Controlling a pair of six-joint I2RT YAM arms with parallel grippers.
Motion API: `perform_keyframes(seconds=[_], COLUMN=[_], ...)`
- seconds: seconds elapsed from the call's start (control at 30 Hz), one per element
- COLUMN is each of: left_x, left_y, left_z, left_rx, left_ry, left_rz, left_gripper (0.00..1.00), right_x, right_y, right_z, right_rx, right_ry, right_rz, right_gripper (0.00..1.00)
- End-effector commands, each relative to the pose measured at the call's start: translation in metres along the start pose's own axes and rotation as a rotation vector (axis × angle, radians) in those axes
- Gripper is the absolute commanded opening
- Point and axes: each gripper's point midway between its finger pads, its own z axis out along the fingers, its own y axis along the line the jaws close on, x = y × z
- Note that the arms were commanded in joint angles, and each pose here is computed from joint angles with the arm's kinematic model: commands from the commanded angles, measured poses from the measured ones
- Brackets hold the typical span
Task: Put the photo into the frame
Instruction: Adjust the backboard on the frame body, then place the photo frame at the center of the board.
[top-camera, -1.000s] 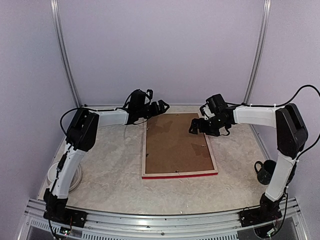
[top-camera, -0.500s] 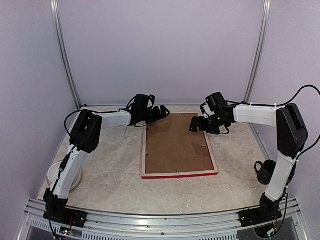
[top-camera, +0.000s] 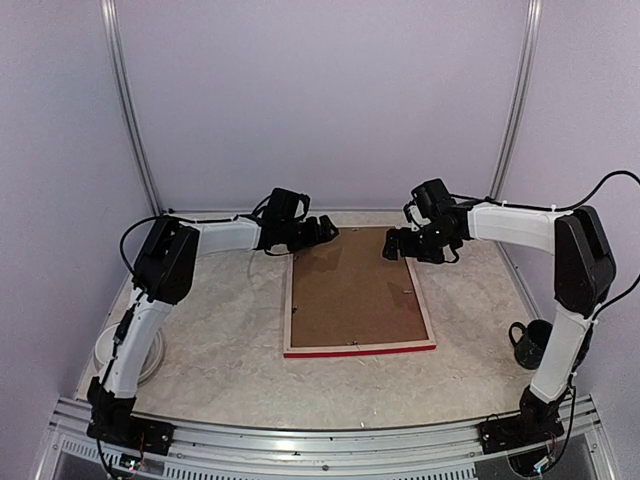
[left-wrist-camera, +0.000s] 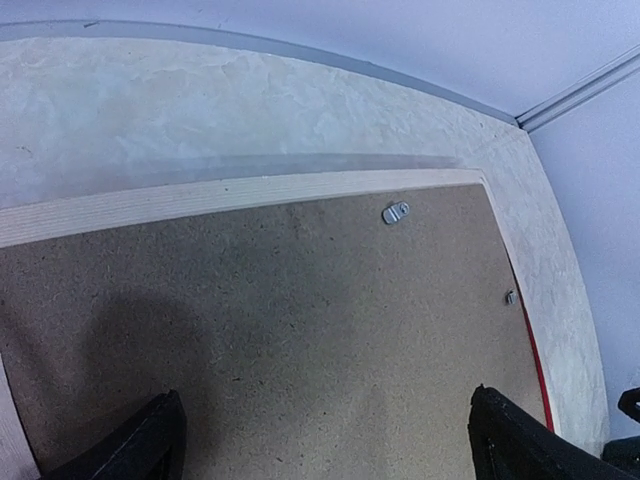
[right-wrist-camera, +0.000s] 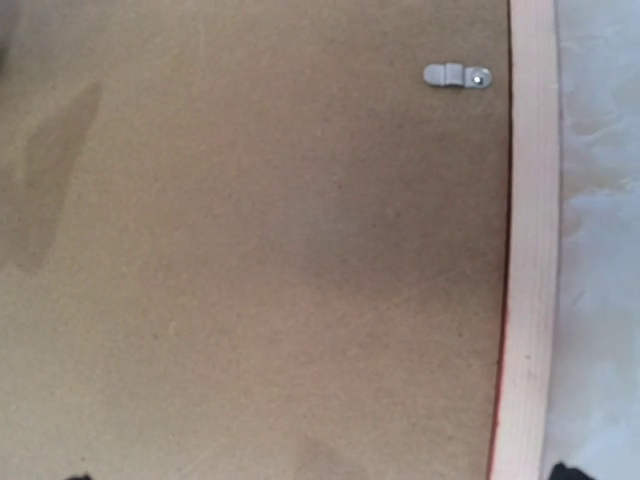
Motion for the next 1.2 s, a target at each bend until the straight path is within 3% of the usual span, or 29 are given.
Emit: perform_keyframes(seconds=[0.0,0.1,0.3,0.4,0.7,0.97,1.17], left_x=[0.066,0.054,-0.051,-0.084,-0.080,-0.077,-0.067], left_y=[0.038,0.028,-0.023,-0.034,0.020,0.030,0.033], left_z=[-0.003,-0.012,-0.036,-0.035,-0.007,0.000,0.004], left_rx=[-0.114,-0.070,0.047,0.089,0.085,0.136,0.148], left_ry=[0.235,0.201,-0.100,-0.148,-0.138,-0.118,-0.089], left_rz=[-0.060,-0.042,0.177,0.225,0.243,0.218,0.195], left_gripper=[0.96,0.97,0.99,0.99,0.99,0.99,0.99], right_x=[-0.007,-0.006,0.012,0.026,0.047,0.073,0.111], right_y=[-0.006,-0.012,-0.006,-0.009,-0.003,0.013,0.037], right_z=[-0.004,-0.005,-0.006,-0.008,-0.012,-0.037,-0.037], right_rx=[0.030,0.058,0.000,0.002,-0.007,-0.069,-0.032], right_ry=[-0.002,-0.002,0.037,0.058,0.080,0.082,0.205], right_rz=[0.011,0.020,0.048,0.052,0.052,0.055,-0.181], right_gripper=[0.99,0.99,0.99,0.99,0.99,0.99,0.99])
